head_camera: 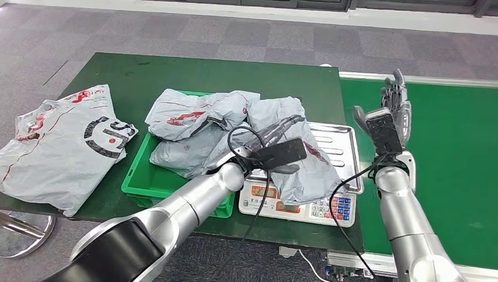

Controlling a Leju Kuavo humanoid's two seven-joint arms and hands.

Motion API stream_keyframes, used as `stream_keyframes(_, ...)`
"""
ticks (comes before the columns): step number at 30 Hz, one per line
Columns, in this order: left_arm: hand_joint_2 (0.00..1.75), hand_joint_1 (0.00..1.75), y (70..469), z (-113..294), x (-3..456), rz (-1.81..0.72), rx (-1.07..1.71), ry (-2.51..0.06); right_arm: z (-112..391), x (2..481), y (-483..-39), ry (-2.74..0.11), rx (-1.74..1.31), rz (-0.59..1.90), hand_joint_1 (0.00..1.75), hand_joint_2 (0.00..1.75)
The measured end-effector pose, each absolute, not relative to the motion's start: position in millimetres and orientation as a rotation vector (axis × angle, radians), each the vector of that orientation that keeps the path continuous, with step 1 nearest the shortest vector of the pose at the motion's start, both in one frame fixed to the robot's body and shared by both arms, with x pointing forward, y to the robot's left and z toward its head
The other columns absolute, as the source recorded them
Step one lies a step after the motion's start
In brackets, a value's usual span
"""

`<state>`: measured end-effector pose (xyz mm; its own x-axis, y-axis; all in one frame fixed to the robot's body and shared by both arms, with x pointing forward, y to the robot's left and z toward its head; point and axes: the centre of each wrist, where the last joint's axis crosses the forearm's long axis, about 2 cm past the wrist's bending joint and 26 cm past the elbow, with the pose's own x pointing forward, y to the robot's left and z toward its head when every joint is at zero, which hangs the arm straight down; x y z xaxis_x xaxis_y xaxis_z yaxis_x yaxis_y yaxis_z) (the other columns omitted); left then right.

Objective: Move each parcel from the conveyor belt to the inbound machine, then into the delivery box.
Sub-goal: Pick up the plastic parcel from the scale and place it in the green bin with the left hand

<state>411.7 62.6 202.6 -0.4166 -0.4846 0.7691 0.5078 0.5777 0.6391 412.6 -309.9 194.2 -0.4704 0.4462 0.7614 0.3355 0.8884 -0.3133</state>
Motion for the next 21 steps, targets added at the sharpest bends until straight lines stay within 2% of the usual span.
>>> stream_keyframes(8,1.75,0.00,55.1,175.6,395.2,-1.725,0.206,-1.365,191.3,414.3,-327.6,-2.051,-0.490,0.186,0.00,1.75)
stream_keyframes(9,1.75,0.07,54.8,173.9,394.1,-1.753,0.220,-1.351,191.1,414.4,-328.7,-2.048,-0.489,0.189,0.00,1.75)
stream_keyframes(10,1.75,0.41,54.8,173.3,393.9,-1.775,0.230,-1.341,190.9,414.4,-329.5,-2.046,-0.489,0.190,0.00,1.75)
stream_keyframes(12,1.75,1.27,54.8,172.3,393.5,-1.812,0.249,-1.319,190.9,414.5,-330.2,-2.044,-0.489,0.192,0.00,1.75)
stream_keyframes(13,1.75,1.64,54.8,172.1,393.5,-1.830,0.258,-1.307,191.1,414.6,-330.3,-2.043,-0.489,0.192,0.00,1.75)
stream_keyframes(14,1.75,1.74,54.8,172.4,393.8,-1.848,0.268,-1.296,191.6,414.9,-330.3,-2.041,-0.488,0.191,0.00,1.75)
stream_keyframes(21,1.75,1.75,54.8,180.7,399.0,-1.889,0.342,-1.298,192.2,414.8,-329.7,-2.026,-0.476,0.202,0.00,1.75)
